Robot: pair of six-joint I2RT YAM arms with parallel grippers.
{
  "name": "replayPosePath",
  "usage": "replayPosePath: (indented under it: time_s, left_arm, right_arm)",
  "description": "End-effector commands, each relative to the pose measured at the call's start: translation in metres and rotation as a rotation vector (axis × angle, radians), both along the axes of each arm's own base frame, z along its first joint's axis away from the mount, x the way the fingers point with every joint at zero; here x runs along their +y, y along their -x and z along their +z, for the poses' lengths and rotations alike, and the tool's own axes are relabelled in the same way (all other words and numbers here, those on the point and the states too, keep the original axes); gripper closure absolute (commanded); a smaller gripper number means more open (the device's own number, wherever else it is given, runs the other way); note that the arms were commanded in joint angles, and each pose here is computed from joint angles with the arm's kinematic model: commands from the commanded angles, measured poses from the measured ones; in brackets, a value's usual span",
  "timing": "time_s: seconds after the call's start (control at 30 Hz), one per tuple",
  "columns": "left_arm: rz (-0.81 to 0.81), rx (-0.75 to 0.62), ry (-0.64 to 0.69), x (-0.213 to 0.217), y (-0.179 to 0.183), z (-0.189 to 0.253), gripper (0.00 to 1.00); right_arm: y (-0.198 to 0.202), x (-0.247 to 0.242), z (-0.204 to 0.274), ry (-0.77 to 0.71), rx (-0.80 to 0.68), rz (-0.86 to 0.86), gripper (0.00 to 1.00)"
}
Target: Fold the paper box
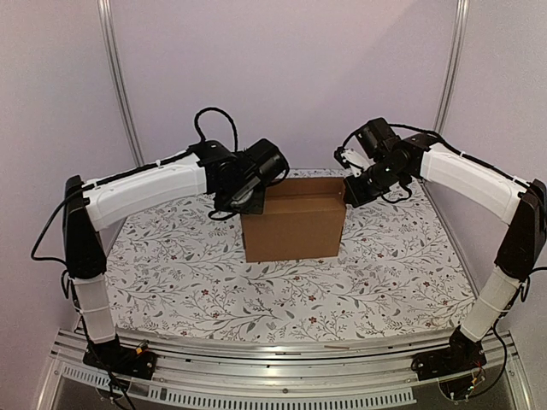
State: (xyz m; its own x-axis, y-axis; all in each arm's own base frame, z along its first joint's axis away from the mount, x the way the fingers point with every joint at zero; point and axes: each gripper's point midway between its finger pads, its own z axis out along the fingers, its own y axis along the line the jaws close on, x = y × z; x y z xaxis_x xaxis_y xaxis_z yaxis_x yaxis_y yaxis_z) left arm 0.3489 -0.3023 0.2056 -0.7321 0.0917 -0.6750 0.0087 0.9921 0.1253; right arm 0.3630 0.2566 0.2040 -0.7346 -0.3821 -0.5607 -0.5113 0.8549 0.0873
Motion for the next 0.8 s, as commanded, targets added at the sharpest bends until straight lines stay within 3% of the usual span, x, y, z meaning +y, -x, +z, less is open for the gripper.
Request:
replayPosePath:
  time_s: [0.0, 0.77]
  left_arm:
    - [-0.050, 0.067, -0.029, -0.010, 0.012, -0.026, 1.00]
    - [-0.060, 0.084, -0.090, -0.008, 0.021, -0.041, 1.00]
  right_arm:
    - [0.024, 0.006, -0.030, 0.039, 0.102, 0.060, 0.97]
    - [0.032, -0.002, -0.034, 0.065, 0.102, 0.071, 0.97]
